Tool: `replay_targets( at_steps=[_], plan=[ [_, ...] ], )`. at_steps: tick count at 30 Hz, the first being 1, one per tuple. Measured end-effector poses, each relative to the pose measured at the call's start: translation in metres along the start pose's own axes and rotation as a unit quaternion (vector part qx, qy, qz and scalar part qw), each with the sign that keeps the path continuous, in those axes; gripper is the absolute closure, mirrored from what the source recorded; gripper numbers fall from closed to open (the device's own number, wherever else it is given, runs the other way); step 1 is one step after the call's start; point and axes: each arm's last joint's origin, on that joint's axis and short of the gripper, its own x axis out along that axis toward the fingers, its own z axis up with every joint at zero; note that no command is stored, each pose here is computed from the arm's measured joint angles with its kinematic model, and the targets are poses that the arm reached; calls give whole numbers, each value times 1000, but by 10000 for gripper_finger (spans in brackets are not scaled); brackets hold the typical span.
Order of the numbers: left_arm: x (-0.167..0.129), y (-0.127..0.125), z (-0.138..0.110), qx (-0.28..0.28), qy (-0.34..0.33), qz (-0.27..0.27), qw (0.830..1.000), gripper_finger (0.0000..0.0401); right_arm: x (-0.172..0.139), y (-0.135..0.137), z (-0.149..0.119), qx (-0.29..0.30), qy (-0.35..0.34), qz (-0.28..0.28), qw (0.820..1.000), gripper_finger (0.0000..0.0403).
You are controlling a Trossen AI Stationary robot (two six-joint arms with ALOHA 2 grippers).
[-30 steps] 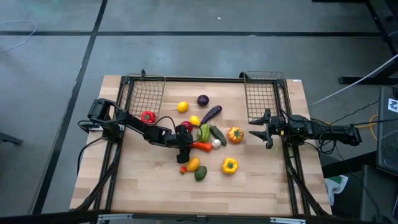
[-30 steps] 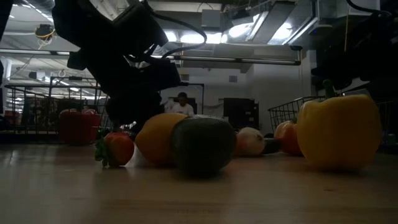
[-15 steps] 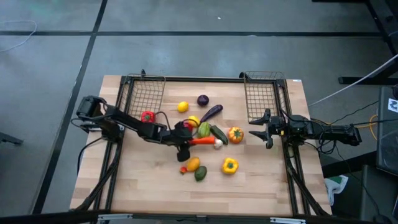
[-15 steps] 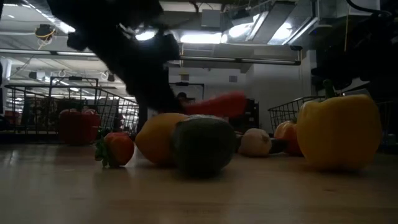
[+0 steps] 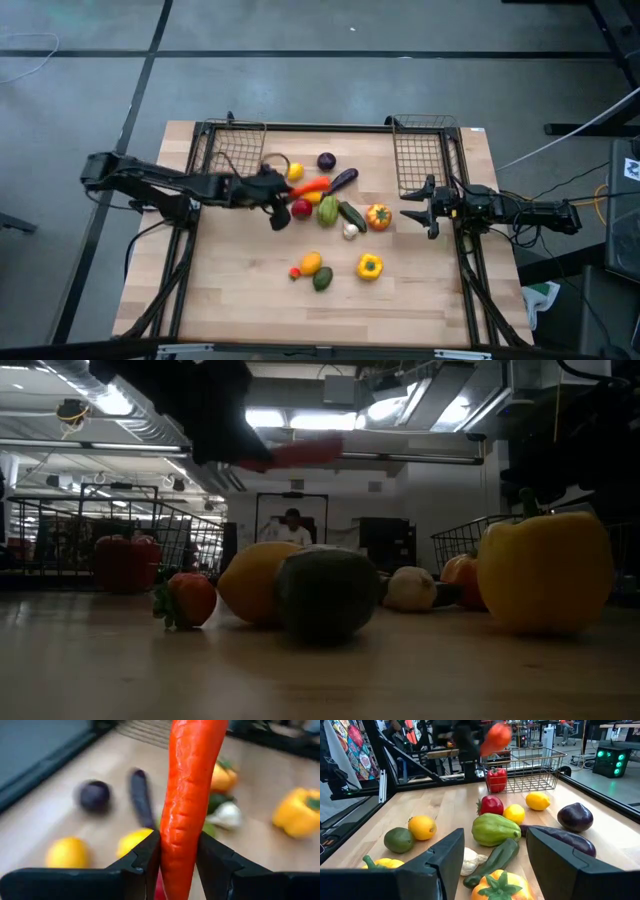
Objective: Sort produce into baskets
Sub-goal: Put the orange carrot into the left gold wire basket
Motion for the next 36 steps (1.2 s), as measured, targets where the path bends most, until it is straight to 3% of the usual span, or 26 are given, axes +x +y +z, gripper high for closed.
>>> replay_targets(
  at_steps=[14,24,31,36],
  plan=[
    [-60,67,8,-49,-14,183,982,290,0,0,0,0,0,0,1000,189],
    [-70,94,-15,-92,93,275,952,290,0,0,0,0,0,0,1000,189],
    [-75,103,-26,-97,152,310,933,290,0,0,0,0,0,0,1000,189],
    [-75,108,-40,-135,183,336,914,290,0,0,0,0,0,0,1000,189]
  ],
)
